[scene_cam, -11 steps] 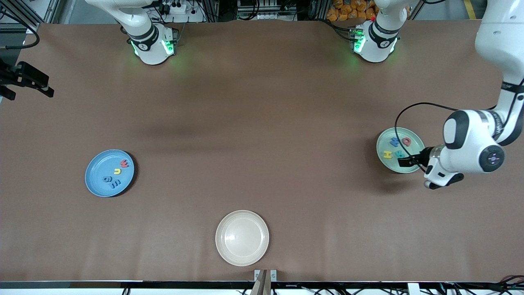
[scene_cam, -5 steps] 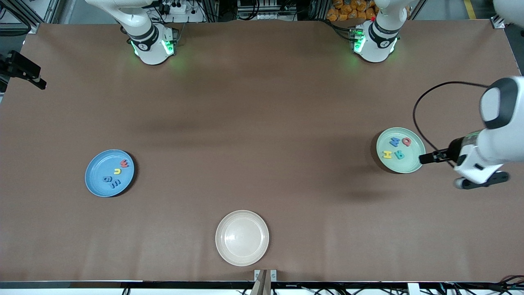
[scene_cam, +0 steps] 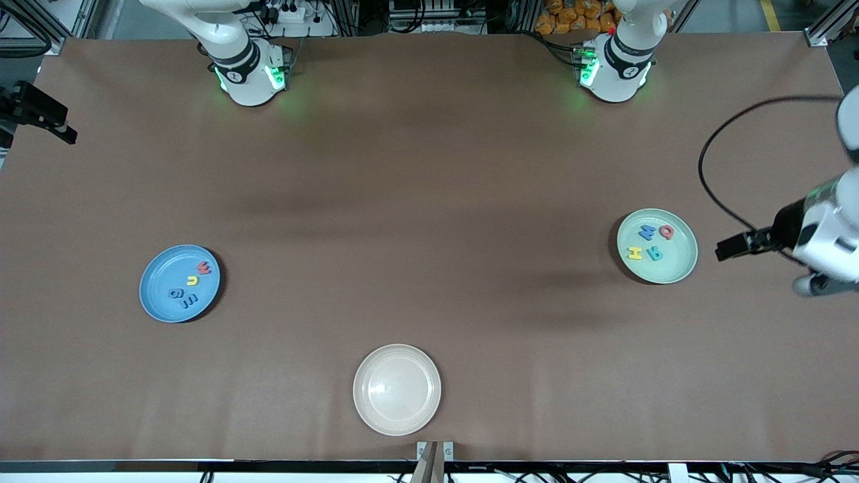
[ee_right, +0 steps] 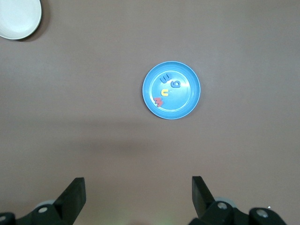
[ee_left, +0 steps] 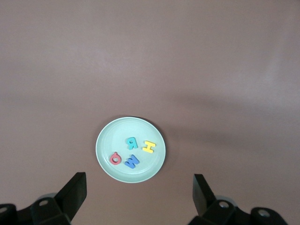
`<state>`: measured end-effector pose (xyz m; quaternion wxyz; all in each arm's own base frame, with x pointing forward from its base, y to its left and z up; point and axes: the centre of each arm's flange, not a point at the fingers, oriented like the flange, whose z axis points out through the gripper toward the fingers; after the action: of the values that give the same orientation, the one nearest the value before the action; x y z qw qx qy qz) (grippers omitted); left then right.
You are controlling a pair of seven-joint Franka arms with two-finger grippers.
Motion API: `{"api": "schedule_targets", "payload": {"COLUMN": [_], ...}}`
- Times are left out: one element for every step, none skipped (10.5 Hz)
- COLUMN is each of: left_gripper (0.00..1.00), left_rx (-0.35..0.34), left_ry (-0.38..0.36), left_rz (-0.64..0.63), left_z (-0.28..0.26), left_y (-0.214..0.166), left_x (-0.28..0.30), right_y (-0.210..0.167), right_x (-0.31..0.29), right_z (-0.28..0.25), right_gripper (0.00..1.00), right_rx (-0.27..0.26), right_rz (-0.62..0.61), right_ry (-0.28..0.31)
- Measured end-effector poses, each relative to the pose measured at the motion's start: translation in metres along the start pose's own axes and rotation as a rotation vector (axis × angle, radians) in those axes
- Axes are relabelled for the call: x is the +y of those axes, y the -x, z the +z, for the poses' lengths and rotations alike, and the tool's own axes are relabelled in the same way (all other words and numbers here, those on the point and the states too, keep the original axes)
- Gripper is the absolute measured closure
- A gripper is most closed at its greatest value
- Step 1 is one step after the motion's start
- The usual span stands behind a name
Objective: Sort upper and lower case letters into plates
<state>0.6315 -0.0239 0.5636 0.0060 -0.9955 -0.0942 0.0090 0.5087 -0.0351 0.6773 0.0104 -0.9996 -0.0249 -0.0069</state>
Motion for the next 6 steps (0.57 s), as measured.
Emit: {"api": "schedule_targets", "payload": {"left_gripper": [0.0,0.0,0.0,0.0,0.0,0.0], "left_rx": [0.011,0.022,0.032,0.04,0.044,0.042], "left_ry": [0.003,0.005,0.003,0.003,0.002,0.0], "left_rz": [-0.023,-0.042,-0.05,-0.046,-0.032,-0.018], "left_z": [-0.024,-0.043,-0.055,-0.061,-0.063,-0.064], "left_y": [0.013,0.024,0.031,0.036,0.04,0.043], "left_x": [-0.007,-0.015,-0.019,-0.017,-0.009,-0.001], "right_y": [0.0,0.0,0.0,0.0,0.0,0.0], "right_x": [0.0,0.0,0.0,0.0,0.0,0.0], "right_z": [0.0,0.0,0.0,0.0,0.0,0.0], "right_gripper": [0.0,0.0,0.0,0.0,0.0,0.0], "right_rx": [0.0,-0.001,-0.001,-0.002,-0.002,-0.002], "right_rz": [0.0,0.0,0.0,0.0,0.0,-0.001], "right_ry": [0.0,0.0,0.0,0.0,0.0,0.0]}}
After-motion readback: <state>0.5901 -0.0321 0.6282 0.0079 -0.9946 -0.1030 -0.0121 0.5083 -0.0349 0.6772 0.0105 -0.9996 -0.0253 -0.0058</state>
